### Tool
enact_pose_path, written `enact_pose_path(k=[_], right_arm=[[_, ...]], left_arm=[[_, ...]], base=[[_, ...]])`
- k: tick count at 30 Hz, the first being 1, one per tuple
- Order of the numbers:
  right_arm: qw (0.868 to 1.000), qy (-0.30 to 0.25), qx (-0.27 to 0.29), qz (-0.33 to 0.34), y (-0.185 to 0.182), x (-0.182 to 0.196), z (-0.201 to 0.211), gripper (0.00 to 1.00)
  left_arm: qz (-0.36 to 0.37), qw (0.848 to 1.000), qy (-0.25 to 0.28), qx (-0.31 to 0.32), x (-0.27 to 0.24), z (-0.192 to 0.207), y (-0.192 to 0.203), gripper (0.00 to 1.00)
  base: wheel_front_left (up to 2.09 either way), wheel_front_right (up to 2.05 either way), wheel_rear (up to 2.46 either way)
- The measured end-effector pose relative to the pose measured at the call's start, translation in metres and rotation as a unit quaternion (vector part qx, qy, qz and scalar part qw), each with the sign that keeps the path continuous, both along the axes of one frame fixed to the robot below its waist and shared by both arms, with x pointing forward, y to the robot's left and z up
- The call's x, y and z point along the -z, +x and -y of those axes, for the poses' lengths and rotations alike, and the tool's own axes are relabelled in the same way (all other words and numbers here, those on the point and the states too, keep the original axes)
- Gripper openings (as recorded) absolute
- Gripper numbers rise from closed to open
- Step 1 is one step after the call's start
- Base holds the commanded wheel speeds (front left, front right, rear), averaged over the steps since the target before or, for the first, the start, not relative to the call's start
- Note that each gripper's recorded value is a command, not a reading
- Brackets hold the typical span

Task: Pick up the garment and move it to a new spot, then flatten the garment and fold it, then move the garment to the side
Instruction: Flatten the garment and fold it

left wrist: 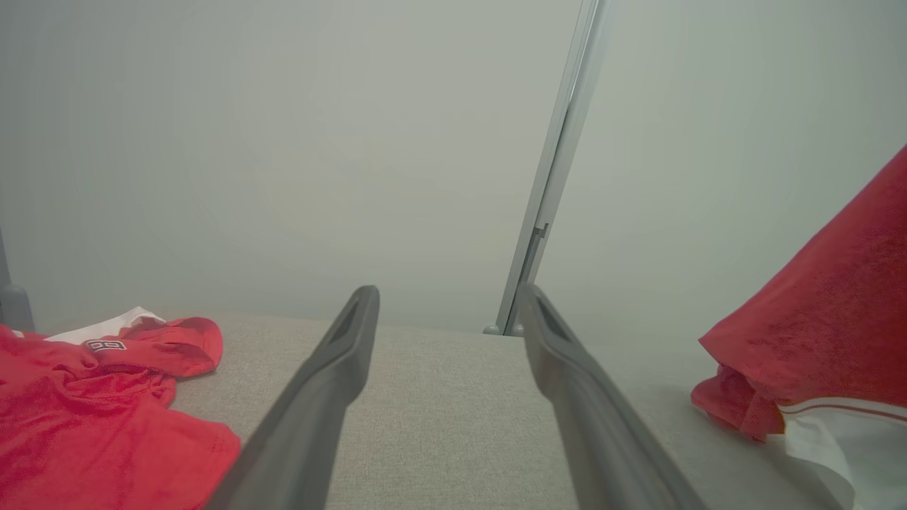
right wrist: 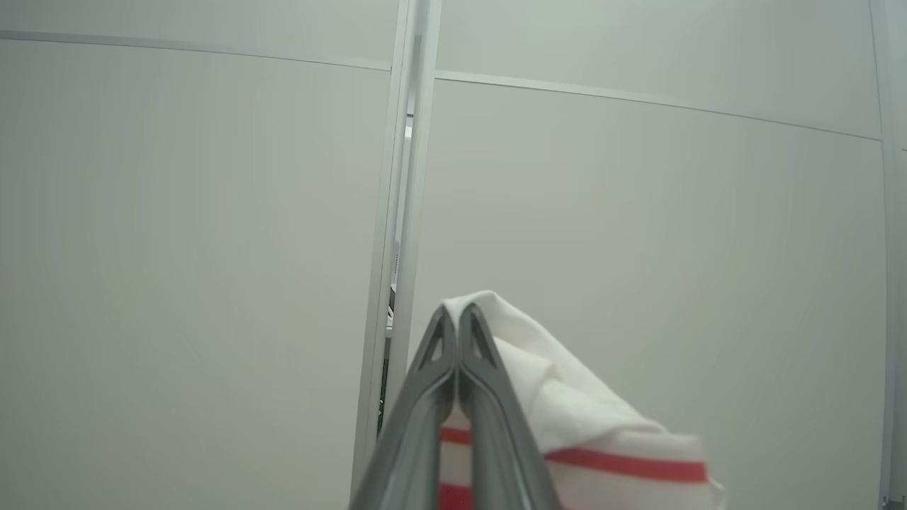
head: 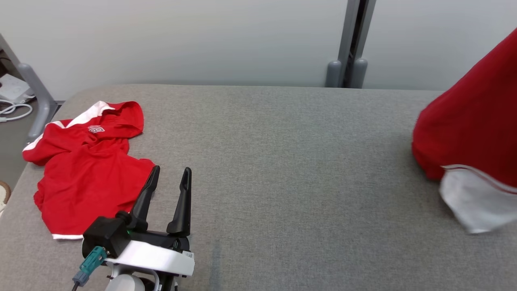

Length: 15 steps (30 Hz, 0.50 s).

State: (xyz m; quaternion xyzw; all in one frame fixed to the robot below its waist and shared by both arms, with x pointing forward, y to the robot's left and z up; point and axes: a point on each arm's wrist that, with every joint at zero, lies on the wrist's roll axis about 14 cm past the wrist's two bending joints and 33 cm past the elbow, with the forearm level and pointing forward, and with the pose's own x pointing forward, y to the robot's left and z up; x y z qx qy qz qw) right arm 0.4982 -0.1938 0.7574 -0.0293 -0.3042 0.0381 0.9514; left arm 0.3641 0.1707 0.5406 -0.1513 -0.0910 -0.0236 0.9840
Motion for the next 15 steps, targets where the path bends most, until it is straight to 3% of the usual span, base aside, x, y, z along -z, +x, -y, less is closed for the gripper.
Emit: enact_pose_path(k=[3,5,9,15], right_arm=[[0.999,-0.022,-0.024,0.023,0.001,-0.026,-0.026,0.00],[0.998,-0.045,-0.053,0.003,0.007,-0.023,-0.055,0.00],[0.986,-0.099,-0.109,-0.077,0.022,0.023,-0.113,0.00],[0.965,-0.107,-0.183,-0.152,0.027,0.081,-0.175,0.00]], left_arm=[[0.001,1.000,-0.003,-0.009,-0.001,-0.005,-0.005,1.00],[0.001,1.000,-0.003,-0.015,-0.001,-0.009,-0.007,1.00],[-0.002,1.000,-0.003,-0.021,0.001,-0.012,-0.012,1.00],[-0.008,0.999,-0.006,-0.032,0.004,-0.018,-0.017,1.00]], base=[[0.00,0.00,0.00],[0.00,0.00,0.00],[0.00,0.00,0.00],[0.00,0.00,0.00]])
